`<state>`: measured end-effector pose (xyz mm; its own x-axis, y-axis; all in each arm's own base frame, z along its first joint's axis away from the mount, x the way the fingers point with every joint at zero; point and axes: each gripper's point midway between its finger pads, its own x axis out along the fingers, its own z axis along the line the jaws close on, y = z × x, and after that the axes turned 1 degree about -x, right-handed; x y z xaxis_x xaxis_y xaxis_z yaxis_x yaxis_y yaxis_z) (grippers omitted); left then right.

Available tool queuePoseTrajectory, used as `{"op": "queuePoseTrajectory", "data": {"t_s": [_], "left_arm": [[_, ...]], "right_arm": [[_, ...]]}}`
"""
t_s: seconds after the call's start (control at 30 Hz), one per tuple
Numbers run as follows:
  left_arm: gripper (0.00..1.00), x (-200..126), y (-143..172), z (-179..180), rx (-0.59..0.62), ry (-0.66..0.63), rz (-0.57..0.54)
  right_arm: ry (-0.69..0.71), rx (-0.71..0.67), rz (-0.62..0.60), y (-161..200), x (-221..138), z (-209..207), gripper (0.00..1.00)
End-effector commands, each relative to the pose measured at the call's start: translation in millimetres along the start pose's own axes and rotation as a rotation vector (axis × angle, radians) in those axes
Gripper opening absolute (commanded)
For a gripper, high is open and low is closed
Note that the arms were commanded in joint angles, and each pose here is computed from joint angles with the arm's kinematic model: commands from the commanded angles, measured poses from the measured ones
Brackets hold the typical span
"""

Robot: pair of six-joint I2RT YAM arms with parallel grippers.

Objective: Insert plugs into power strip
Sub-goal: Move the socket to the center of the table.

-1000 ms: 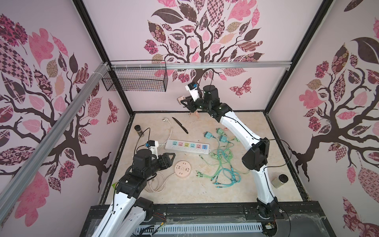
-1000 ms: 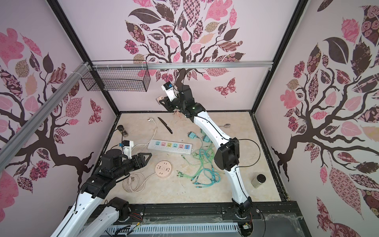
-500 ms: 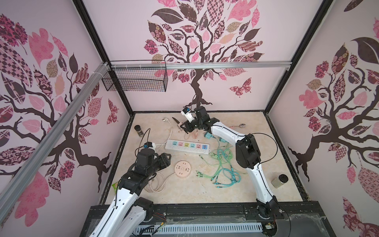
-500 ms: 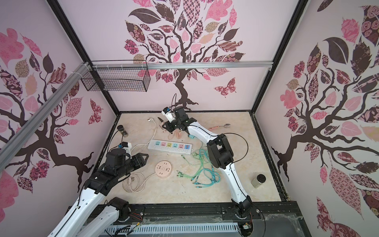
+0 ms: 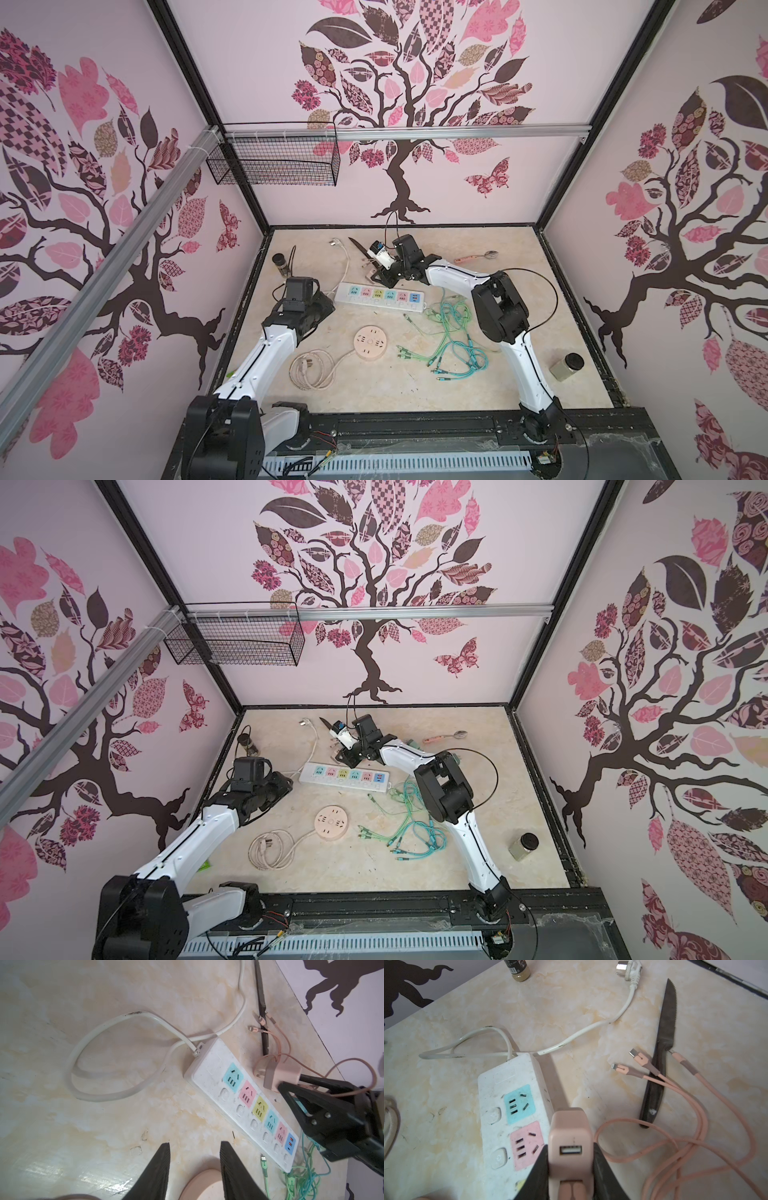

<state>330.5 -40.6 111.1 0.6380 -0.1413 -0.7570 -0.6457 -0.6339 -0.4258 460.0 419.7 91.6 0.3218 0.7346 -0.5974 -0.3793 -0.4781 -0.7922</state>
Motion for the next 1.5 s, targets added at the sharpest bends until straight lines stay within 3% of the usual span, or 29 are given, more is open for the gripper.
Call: {"op": "queuePoseTrajectory", "data": {"t_s": [0.0,0.2,0.4,0.67,1.1,1.47], "left_arm": [[0.44,9.1,-29.2,-20.0,0.042,0.061,-0.028],[0.45,40.3,-26.8,-30.7,0.170,0.061,0.118],[0.45,62.3,-28.4,-23.6,0.249,0.005,0.178],[0.42,83.5,-28.5,-15.5,0.262,-0.017,0.203],[0.31,100.9,-6.5,-21.6,0.295,0.097,0.269],[0.28,108.4,10.9,-28.4,0.330,0.164,0.303]], "right_arm": [[0.012,-0.104,-0.105,-54.3,-36.5,10.7,0.00],[0.022,-0.145,-0.095,-55.4,-39.0,16.8,0.00],[0.054,-0.250,-0.036,-50.5,-33.5,32.1,0.00],[0.067,-0.310,0.006,-54.2,-26.7,41.6,0.00],[0.056,-0.366,0.083,-54.2,-16.1,49.3,0.00],[0.047,-0.395,0.151,-44.3,-10.5,49.4,0.00]]}}
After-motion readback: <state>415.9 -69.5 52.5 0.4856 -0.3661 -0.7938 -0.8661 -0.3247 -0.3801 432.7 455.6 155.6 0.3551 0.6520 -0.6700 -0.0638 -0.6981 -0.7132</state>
